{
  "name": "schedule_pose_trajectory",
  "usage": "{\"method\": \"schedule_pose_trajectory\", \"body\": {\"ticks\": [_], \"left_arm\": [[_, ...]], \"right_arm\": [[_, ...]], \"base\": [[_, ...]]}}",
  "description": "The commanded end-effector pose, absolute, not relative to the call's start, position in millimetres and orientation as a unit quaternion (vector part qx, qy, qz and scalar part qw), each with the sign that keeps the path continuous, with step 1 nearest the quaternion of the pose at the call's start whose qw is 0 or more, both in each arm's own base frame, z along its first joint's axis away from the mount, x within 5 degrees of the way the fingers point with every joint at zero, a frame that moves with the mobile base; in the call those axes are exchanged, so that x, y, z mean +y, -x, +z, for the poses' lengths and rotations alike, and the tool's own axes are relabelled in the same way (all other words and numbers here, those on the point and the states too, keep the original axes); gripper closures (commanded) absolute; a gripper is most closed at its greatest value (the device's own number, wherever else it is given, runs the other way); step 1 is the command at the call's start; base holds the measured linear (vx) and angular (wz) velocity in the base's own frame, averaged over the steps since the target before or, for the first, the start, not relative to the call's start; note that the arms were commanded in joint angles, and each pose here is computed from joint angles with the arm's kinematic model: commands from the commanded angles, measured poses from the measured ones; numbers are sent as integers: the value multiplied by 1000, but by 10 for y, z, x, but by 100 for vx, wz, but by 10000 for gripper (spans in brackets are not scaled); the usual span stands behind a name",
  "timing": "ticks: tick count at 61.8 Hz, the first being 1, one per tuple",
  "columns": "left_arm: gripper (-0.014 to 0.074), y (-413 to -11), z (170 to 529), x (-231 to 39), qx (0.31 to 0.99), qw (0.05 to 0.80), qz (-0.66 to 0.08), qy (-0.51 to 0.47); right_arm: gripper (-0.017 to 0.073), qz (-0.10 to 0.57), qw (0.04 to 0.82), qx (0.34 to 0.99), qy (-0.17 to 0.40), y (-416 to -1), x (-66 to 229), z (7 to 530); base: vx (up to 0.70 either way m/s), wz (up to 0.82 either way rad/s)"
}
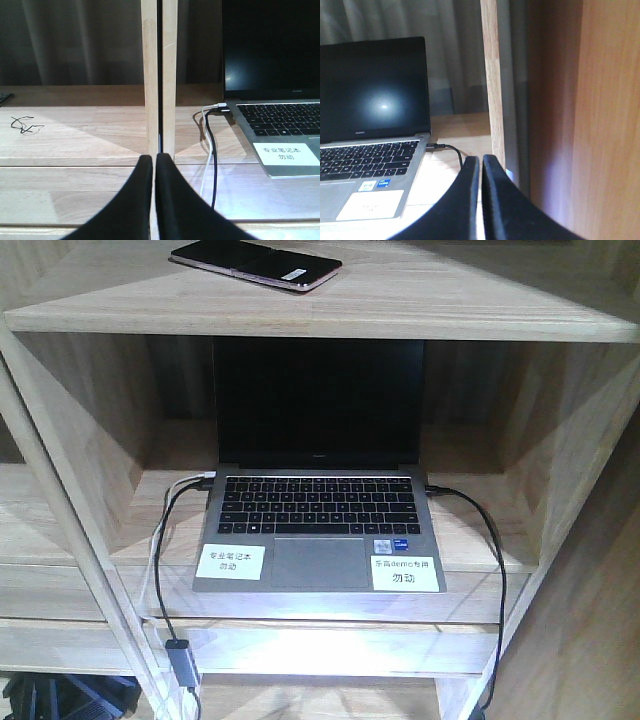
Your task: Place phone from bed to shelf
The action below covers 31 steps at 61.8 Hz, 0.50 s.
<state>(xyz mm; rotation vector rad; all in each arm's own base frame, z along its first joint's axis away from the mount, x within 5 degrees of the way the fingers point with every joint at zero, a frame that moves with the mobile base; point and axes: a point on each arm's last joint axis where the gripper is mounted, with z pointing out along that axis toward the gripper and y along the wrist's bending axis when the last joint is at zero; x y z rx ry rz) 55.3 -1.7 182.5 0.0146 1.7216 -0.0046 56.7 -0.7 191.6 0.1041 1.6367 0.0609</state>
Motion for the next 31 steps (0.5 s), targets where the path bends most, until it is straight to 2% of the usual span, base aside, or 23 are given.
{"method": "schedule_pose_trajectory", "body": {"ticks": [1,31], "left_arm": [[593,-557,1887,-11,734,679,-3,-1],[593,-557,1887,-11,734,679,-3,-1]], "right_arm": [[564,17,711,702,-44,-566,-19,1969],[564,16,711,702,-43,-566,-19,1969]], "base": [[0,0],[0,0]]}}
